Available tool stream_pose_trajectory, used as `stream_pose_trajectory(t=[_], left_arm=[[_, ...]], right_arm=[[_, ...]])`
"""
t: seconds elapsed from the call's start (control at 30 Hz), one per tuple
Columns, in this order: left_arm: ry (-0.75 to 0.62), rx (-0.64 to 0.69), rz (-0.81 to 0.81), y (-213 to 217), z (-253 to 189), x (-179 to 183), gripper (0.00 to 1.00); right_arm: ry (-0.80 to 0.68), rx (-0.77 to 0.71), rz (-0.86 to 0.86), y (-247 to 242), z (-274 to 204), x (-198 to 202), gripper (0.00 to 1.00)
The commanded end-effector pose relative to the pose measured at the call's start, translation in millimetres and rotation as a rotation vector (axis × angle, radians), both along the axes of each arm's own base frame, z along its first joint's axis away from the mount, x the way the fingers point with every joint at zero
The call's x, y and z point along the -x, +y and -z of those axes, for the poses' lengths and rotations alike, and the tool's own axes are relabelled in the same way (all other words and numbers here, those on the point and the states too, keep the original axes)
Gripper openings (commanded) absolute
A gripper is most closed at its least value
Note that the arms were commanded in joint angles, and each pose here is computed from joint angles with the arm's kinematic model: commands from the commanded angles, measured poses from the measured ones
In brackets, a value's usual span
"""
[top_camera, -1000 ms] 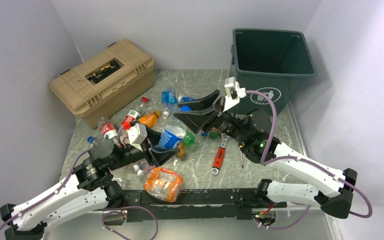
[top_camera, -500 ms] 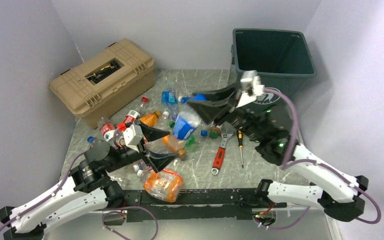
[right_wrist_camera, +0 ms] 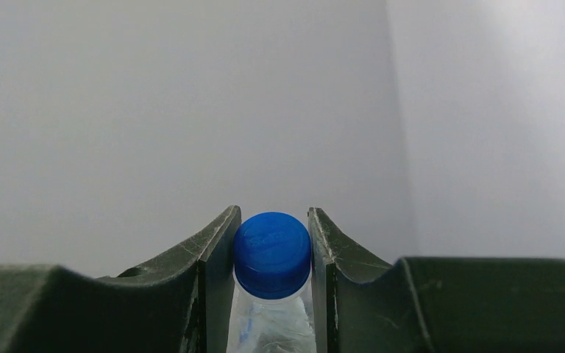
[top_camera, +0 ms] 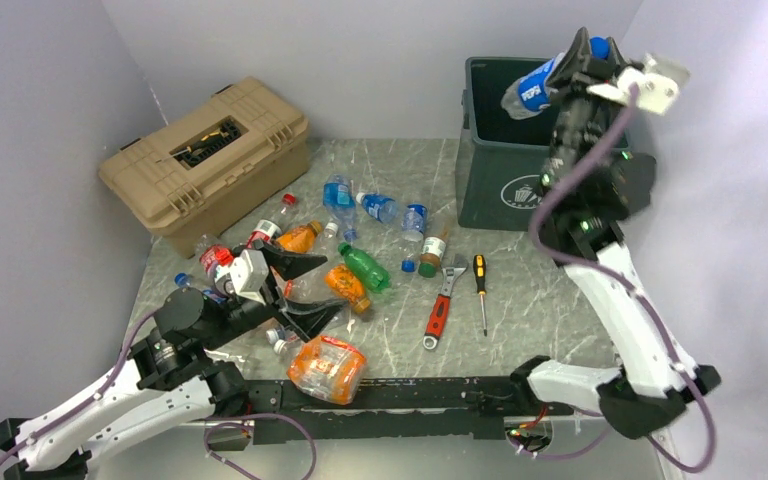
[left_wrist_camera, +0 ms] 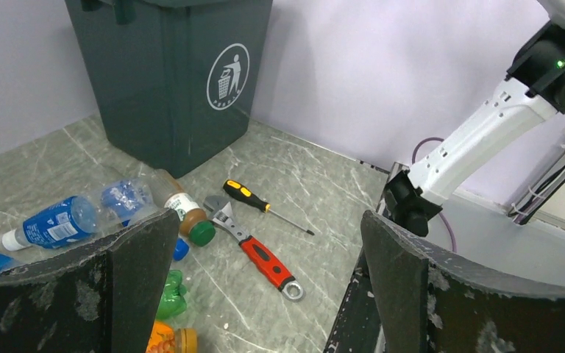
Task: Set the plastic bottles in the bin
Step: Place the plastic bottle in the trash bin.
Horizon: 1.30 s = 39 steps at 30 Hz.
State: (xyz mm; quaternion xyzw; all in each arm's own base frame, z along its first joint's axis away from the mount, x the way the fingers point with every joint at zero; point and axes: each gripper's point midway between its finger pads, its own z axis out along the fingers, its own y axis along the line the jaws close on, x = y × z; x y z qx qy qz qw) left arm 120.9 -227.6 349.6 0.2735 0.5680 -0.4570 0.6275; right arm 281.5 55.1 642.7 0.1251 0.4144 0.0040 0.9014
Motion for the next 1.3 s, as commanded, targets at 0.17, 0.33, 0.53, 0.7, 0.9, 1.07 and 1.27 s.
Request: stream_pose_trajectory(t=[0.17, 0.33, 0.53, 0.7, 0.9, 1.07, 1.27], left_arm=[[-0.021, -0.019, -0.015, -2, -3, -3, 0.99], [-0.018, -0.025, -0.039, 1, -2, -6, 0.99], [-0.006, -0.049, -0.056, 0, 2, -10, 0.99], [-0.004, -0.057, -0.057, -1, 3, -10, 1.0], [0.003, -0.065, -0.079, 1, 4, -14, 0.99], [0.03, -0.082, -0.169, 9, 8, -28, 1.0], [0.098, -0.108, -0.358, 30, 15, -53, 1.0]], right_arm=[[0.151, -0.087, 0.363, -107, 45, -116, 0.0], [0.236, -0.133, 0.428, -160, 92, -155, 0.0], [0.378, -0.189, 0.387, -185, 153, -192, 0.33], [0.435, -0.213, 0.282, -171, 169, -211, 0.82], [0.332, -0.253, 0.114, -139, 119, -198, 1.0], [0.232, -0.227, -0.179, -64, 65, -156, 0.99], [0.31, -0.158, -0.577, 61, 108, -82, 0.95]])
